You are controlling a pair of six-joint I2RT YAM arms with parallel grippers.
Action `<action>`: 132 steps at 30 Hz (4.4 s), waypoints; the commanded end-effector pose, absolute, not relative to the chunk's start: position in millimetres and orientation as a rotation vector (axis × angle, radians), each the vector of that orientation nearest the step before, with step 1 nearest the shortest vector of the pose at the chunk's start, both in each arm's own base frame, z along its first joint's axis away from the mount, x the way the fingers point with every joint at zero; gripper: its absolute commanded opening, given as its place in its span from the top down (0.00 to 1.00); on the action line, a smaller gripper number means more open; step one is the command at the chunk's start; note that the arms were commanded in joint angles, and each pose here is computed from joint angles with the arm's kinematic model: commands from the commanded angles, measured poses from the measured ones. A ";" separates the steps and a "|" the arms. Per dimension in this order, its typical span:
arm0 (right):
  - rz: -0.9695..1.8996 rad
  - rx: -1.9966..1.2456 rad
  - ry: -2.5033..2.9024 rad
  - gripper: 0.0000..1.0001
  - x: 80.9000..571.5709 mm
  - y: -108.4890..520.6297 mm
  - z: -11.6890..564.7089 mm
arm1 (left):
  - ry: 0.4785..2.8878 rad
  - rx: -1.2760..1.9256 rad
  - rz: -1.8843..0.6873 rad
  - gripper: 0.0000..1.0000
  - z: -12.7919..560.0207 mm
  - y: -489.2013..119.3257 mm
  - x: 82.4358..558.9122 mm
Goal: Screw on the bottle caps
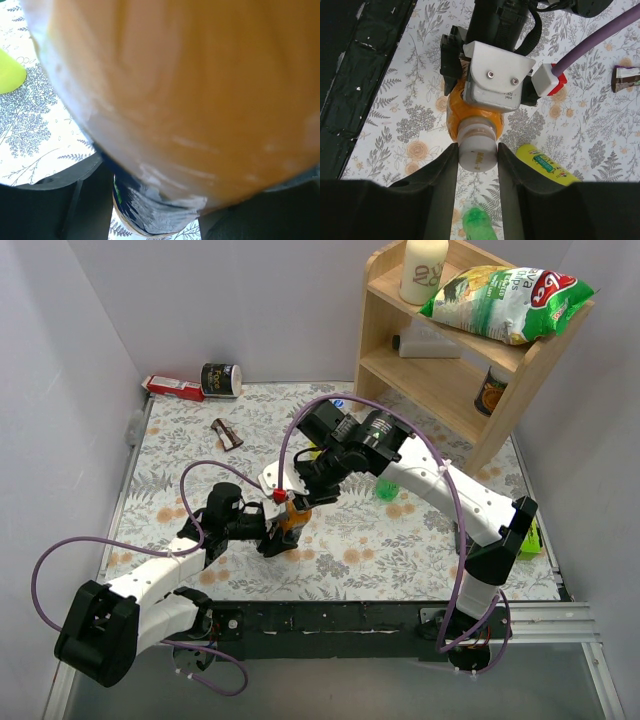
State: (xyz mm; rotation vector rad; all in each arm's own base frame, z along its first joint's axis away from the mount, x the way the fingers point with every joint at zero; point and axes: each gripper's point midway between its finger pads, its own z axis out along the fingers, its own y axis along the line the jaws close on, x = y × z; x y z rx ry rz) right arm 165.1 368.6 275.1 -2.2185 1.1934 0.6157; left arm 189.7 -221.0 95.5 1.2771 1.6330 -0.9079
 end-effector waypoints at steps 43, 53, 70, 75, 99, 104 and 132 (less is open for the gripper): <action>0.375 -2.416 1.203 0.74 171.9 354.8 244.0 | 1.456 1.153 -0.647 1.00 151.7 -220.0 240.9; 0.603 -2.241 1.554 0.76 159.8 370.6 235.9 | 1.362 1.053 -0.577 1.00 166.6 -213.8 243.4; 0.766 -1.850 2.071 0.97 177.3 394.2 218.5 | 1.476 0.942 -0.546 1.00 156.2 -207.4 256.0; 0.669 -1.841 2.031 0.95 191.6 393.9 221.2 | 1.506 0.970 -0.542 1.00 144.8 -206.0 253.3; 0.627 -1.825 1.889 0.52 203.8 400.3 249.8 | 1.595 0.997 -0.577 1.00 118.8 -204.6 244.3; 0.630 -1.818 1.869 0.39 204.2 399.8 256.2 | 1.606 0.999 -0.584 1.00 114.3 -203.7 241.7; 0.809 -1.772 1.418 0.06 192.4 370.5 324.0 | 1.567 1.121 -0.993 1.00 129.1 -238.6 193.0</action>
